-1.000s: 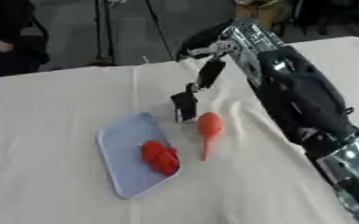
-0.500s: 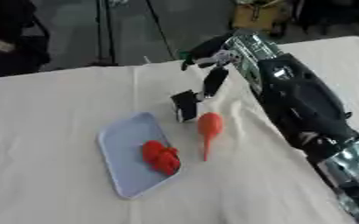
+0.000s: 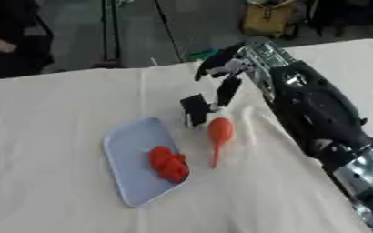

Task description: Pick up objects on the table and place them in the box.

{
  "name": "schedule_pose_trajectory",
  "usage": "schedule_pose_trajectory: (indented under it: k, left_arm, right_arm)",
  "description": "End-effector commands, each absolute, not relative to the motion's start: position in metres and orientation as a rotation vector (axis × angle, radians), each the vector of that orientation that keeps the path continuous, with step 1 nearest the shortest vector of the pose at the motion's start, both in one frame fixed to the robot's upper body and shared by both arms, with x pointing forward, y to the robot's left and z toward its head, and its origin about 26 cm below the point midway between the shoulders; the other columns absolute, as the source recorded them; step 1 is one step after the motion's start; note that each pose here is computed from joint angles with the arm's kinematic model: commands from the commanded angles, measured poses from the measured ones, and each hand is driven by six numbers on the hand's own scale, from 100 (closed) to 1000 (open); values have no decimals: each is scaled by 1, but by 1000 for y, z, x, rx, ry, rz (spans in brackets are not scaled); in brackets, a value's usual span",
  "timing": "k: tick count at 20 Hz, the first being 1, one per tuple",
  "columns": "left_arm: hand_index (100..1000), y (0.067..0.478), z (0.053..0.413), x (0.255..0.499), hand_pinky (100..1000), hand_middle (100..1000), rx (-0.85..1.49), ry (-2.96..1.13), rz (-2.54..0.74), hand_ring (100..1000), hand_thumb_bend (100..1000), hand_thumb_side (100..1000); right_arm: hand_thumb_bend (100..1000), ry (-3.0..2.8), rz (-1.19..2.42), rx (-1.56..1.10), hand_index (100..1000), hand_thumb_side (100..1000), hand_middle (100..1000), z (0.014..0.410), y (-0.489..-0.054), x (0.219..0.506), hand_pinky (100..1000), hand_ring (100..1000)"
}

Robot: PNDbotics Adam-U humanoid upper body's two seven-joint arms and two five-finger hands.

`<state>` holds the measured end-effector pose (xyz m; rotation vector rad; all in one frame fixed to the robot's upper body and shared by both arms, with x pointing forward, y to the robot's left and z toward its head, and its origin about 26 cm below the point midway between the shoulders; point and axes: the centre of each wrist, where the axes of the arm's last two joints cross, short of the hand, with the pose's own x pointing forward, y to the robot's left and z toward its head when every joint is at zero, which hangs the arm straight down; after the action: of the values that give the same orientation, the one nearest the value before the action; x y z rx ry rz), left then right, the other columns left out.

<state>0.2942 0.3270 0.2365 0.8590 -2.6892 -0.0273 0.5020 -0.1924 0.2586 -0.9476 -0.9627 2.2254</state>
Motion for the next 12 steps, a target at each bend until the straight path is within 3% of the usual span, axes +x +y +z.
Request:
schedule_pose_trajectory:
  k: [1, 12]
  left_arm:
    - [820, 329, 247, 291, 793, 897, 873, -2717, -49, 928, 100, 940]
    - [813, 329, 248, 292, 793, 893, 867, -2716, -56, 927, 100, 940]
  right_arm:
    - [442, -696, 2501, -849, 1000, 576, 996, 274, -194, 504, 1000, 1000]
    - [428, -612, 2629, -910, 1000, 556, 1000, 282, -179, 502, 1000, 1000]
